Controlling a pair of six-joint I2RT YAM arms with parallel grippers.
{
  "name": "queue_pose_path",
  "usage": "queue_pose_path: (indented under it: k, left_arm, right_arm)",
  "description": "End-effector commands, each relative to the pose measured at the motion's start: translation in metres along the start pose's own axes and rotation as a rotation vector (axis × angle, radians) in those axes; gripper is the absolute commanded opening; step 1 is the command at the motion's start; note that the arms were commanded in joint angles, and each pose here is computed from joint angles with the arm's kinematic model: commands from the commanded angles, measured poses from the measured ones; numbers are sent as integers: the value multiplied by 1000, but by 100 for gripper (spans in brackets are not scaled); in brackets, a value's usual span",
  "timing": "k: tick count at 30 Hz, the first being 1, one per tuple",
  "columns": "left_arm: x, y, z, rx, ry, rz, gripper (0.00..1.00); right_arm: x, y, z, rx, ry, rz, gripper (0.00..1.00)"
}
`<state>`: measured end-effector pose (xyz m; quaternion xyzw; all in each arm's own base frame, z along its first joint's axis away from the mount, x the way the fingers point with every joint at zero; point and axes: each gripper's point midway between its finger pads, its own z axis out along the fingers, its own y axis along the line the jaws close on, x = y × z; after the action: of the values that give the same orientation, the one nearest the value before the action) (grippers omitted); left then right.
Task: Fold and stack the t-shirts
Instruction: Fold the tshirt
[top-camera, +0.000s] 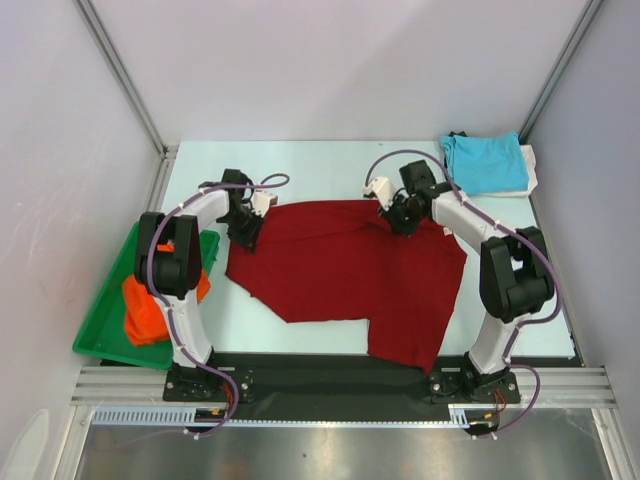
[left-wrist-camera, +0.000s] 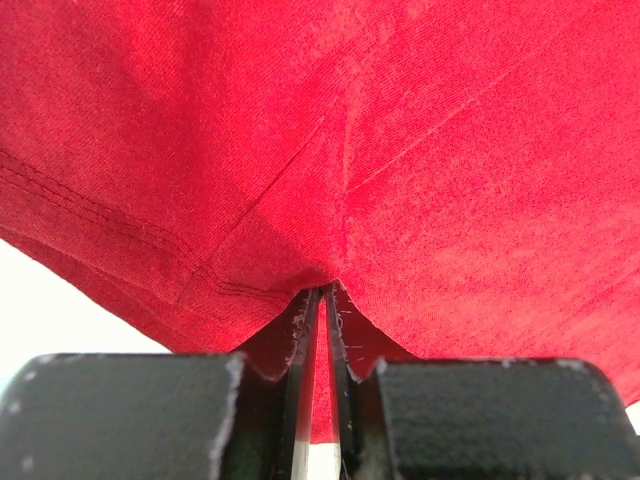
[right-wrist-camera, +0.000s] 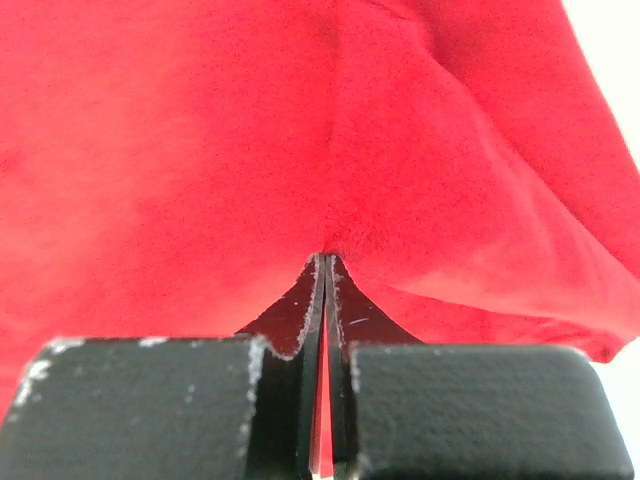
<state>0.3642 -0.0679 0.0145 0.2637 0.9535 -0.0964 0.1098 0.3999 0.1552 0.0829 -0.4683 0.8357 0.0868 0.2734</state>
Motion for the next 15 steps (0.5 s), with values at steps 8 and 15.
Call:
queue_pose_path:
  k: [8, 15]
  left_arm:
    - [4, 20, -3, -72, -22, 27, 13]
    - [-2, 21, -6, -76, -29, 13, 13]
  right_arm:
    - [13, 79, -27, -97, 41, -92, 0]
    - [14, 67, -33, -55, 26, -54, 5]
